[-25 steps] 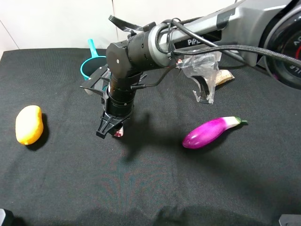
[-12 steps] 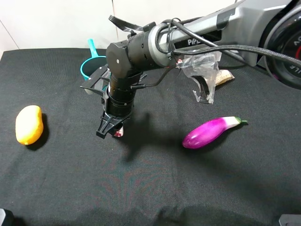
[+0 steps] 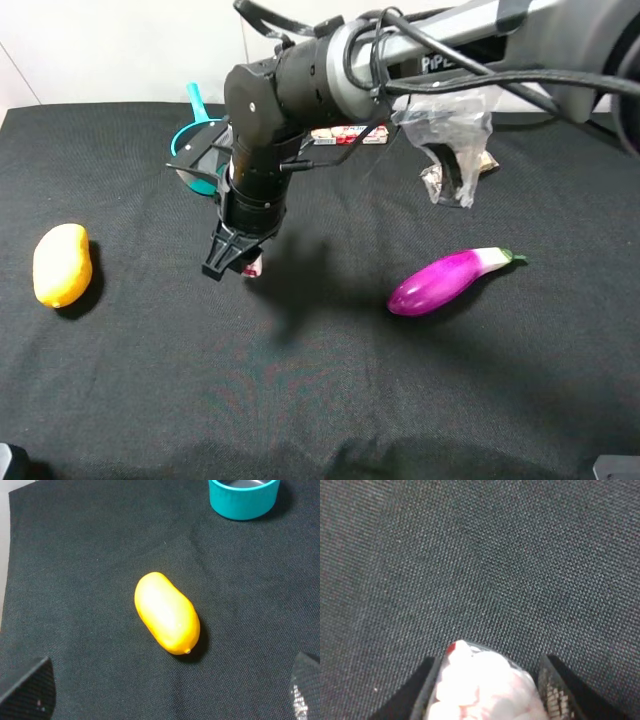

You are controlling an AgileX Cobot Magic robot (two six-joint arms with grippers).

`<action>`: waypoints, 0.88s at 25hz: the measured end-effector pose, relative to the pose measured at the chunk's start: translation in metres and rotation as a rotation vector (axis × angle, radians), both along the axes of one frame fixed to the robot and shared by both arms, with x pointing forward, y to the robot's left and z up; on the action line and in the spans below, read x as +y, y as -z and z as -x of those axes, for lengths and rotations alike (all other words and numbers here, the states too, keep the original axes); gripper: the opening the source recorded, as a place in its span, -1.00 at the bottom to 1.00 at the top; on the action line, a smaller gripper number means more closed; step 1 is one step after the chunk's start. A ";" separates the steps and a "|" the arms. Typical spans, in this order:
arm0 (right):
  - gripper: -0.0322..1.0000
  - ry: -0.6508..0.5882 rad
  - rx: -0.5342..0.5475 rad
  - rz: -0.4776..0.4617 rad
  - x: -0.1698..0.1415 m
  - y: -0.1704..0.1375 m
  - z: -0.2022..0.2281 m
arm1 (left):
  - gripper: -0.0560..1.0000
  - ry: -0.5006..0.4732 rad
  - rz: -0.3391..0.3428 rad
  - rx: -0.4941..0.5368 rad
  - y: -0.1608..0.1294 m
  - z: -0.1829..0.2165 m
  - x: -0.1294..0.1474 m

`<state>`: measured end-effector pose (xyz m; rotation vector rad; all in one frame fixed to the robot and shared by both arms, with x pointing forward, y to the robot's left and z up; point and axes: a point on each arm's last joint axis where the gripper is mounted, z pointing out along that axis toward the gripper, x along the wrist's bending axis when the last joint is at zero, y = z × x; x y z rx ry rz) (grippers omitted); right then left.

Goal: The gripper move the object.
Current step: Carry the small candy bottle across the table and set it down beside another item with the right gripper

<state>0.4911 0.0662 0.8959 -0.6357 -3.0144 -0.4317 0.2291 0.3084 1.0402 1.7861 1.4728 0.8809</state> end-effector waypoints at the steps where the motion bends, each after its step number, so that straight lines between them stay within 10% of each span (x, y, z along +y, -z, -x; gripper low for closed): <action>1: -0.33 0.002 -0.003 -0.001 0.000 -0.003 0.000 | 0.98 0.000 0.000 0.000 0.000 0.000 0.000; 22: -0.33 0.074 0.013 -0.011 -0.017 -0.074 0.012 | 0.98 0.000 0.000 0.000 0.000 0.000 0.000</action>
